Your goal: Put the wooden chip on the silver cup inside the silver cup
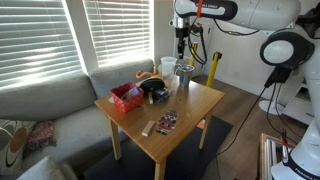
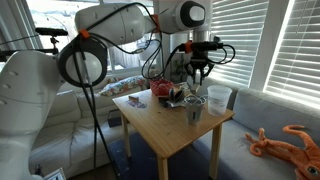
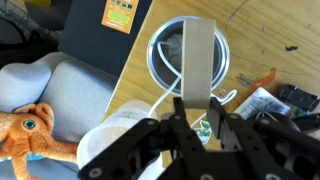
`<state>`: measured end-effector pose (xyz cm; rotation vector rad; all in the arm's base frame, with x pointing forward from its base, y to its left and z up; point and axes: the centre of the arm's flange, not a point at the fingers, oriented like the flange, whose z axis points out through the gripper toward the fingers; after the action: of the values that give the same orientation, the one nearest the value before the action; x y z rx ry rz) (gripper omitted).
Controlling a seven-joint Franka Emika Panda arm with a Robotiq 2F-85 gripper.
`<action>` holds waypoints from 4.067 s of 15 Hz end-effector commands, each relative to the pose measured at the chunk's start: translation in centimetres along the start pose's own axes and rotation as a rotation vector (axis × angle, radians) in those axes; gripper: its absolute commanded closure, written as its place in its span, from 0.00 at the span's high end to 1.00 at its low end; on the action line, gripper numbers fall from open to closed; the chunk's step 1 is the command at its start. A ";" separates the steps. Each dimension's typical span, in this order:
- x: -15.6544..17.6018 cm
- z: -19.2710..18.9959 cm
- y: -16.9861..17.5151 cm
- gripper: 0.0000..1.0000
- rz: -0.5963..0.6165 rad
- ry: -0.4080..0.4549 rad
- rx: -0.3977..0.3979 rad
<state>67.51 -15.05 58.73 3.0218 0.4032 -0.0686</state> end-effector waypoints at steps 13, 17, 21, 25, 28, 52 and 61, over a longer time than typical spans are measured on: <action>-13.0 -0.2 -1.7 0.07 0.097 0.483 0.104; -14.0 2.8 -1.7 0.07 0.100 0.532 0.104; -11.3 2.3 0.2 0.28 0.112 0.502 0.094; -12.0 2.4 -0.2 0.28 0.113 0.507 0.095; -11.9 2.8 -0.4 0.07 0.115 0.524 0.083; -11.1 5.3 -2.2 0.81 0.119 0.720 0.008; -15.6 0.9 -5.5 1.00 0.038 0.526 0.135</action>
<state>54.13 -15.02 56.27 3.0919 0.3522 0.8616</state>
